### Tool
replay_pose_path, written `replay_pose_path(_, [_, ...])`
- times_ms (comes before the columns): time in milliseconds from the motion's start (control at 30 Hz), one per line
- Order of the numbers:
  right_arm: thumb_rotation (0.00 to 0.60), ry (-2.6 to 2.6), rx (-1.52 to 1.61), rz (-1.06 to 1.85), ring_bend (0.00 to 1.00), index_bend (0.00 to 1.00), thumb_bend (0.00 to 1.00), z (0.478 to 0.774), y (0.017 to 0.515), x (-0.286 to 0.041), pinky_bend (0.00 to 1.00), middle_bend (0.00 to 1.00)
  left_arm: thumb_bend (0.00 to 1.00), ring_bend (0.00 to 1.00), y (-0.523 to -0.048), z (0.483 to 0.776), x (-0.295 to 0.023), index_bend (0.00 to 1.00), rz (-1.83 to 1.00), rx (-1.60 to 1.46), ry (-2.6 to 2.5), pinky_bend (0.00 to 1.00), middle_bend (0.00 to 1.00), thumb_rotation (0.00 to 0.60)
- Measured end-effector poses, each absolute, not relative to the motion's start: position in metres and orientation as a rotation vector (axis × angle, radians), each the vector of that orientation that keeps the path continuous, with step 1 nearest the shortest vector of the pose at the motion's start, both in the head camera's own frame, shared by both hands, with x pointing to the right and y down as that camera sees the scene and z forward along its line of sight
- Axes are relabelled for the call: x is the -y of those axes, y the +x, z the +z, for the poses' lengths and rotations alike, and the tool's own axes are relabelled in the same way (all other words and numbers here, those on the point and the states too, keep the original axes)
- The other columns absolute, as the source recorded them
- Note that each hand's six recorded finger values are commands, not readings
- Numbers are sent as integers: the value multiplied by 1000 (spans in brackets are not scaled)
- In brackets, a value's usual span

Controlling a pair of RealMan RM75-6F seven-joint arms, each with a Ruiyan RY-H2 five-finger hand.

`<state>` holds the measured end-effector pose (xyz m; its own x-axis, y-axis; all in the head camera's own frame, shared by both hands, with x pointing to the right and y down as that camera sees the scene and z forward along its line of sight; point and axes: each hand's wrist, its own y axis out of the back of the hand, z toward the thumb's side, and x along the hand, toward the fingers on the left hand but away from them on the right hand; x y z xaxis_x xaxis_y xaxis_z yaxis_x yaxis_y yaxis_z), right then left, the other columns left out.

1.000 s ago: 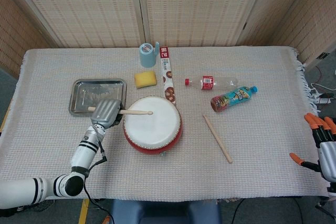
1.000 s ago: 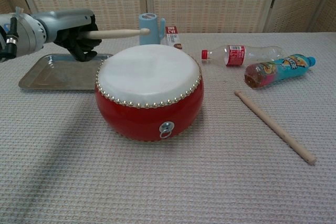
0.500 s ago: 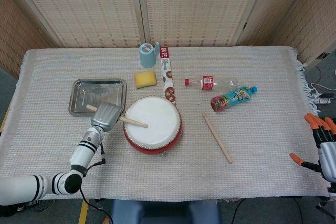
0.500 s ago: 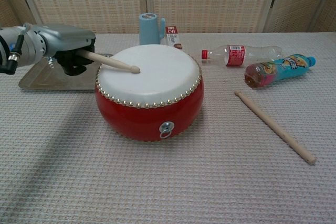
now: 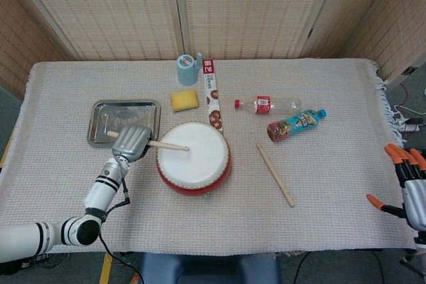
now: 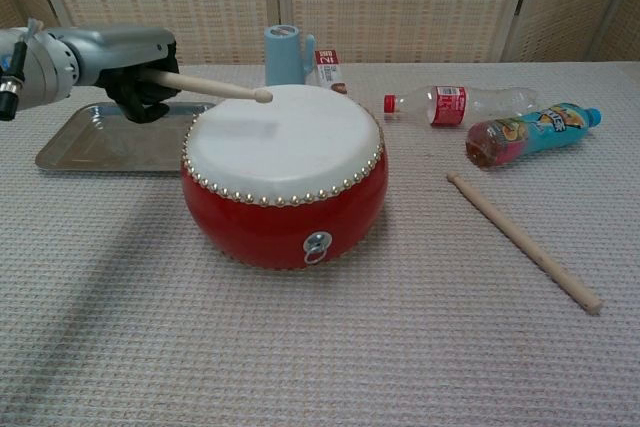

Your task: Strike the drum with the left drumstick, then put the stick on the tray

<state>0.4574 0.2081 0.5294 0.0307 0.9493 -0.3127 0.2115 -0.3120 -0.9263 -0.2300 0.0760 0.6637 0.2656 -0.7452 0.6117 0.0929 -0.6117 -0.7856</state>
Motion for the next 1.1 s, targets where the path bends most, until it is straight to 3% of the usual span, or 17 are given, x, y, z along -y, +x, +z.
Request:
replay_pose_path(267, [600,-1603,1205,1333,0,0,21,528,457,-209,0,55,863,981,-241,679,-83,979,-1492,-403,-1677,965,1000,600])
replay_pose_path(633, [600,-1602,1199,1335,0,0,22,527,455,-209,0,55,862,980,-285,669,-43,974,-1540,-815,-1930,960,1000,600])
replay_pose_path(900, [600,-1607,1191,1342,0,0,22,529,453,-209,0,55,863,935,-342,695,-18,944,-1675,-815,-1775,932,1000,600])
replay_pose_path(1100, [600,-1607,1186,1345,0,0,22,530,451,-207,0,55,862,884,-354,720,-14,919,-1728,-718,-1728,895,965,600])
